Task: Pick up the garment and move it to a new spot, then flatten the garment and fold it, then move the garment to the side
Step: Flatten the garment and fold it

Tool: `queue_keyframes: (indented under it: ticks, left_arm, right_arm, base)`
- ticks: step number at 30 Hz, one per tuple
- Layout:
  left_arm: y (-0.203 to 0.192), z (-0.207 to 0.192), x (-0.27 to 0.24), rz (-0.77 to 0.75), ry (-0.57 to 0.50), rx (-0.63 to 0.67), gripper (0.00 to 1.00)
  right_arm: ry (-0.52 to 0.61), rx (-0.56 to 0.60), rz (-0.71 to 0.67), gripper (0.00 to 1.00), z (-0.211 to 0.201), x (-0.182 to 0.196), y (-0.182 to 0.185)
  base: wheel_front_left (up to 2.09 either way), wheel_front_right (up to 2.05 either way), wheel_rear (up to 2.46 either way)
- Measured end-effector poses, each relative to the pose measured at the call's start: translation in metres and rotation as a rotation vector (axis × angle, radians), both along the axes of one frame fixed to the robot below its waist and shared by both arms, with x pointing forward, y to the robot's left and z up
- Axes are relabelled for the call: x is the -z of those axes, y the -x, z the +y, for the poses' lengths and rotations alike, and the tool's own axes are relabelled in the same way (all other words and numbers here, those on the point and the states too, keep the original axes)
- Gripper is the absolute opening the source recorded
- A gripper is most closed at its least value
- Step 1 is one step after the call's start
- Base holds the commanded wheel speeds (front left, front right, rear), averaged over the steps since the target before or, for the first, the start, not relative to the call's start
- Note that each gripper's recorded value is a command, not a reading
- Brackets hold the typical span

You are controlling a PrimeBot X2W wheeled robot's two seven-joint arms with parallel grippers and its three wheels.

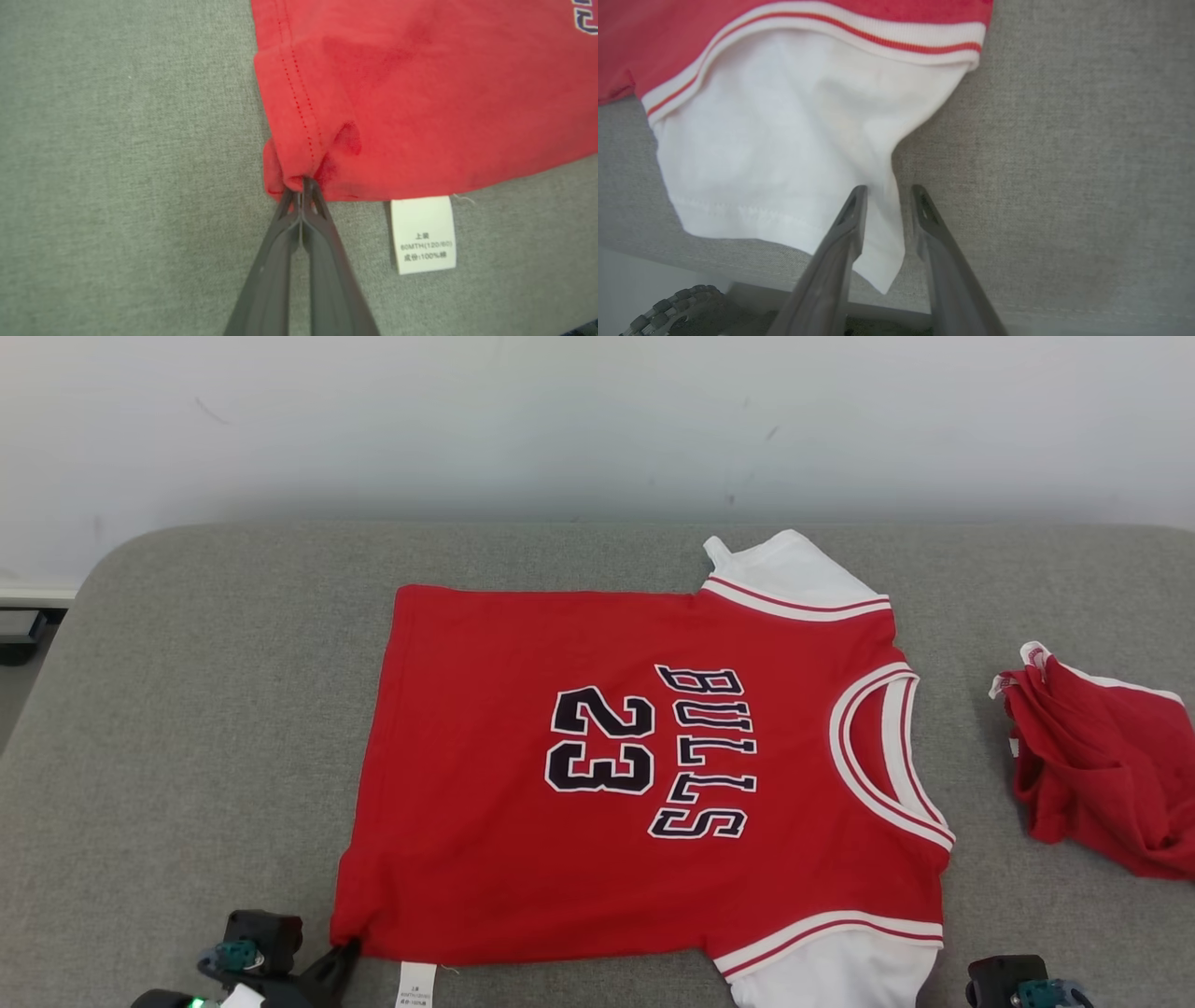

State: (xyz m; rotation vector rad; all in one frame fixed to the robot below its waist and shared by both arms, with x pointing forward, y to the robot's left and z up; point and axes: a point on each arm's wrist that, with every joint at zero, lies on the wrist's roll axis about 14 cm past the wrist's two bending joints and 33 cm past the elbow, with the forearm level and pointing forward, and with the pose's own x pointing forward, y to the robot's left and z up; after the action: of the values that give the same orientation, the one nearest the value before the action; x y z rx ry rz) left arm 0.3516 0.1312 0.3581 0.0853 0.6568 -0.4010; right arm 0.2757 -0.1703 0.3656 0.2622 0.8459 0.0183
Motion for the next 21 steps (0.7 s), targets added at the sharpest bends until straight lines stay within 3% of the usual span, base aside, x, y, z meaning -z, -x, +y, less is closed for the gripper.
queue_keyframes:
  ticks: [4,5,6,14,21]
  left_arm:
    - [-0.003,0.0,-0.002,-0.006,-0.001,0.001,0.0]
    - [-0.003,0.0,-0.001,-0.005,-0.001,0.0,0.0]
    - [-0.003,0.0,-0.001,-0.004,-0.001,0.0,0.0]
    - [-0.002,0.001,-0.001,-0.002,0.0,0.002,0.0]
    - [0.002,0.01,-0.006,-0.018,-0.02,0.0,0.0]
  right_arm:
    - [-0.004,-0.005,0.006,0.36,0.003,0.001,0.0]
    - [-0.004,-0.006,0.009,0.24,0.003,0.002,0.001]
    - [-0.001,-0.004,0.011,0.02,0.002,0.002,0.001]
    - [0.005,0.009,-0.006,0.0,-0.002,-0.001,-0.003]
    - [-0.101,0.019,-0.038,0.0,0.002,-0.017,0.005]
  base:
    - [0.0,0.0,0.0]
    - [0.0,0.0,0.0]
    - [0.0,0.0,0.0]
    - [0.0,0.0,0.0]
    - [0.0,0.0,0.0]
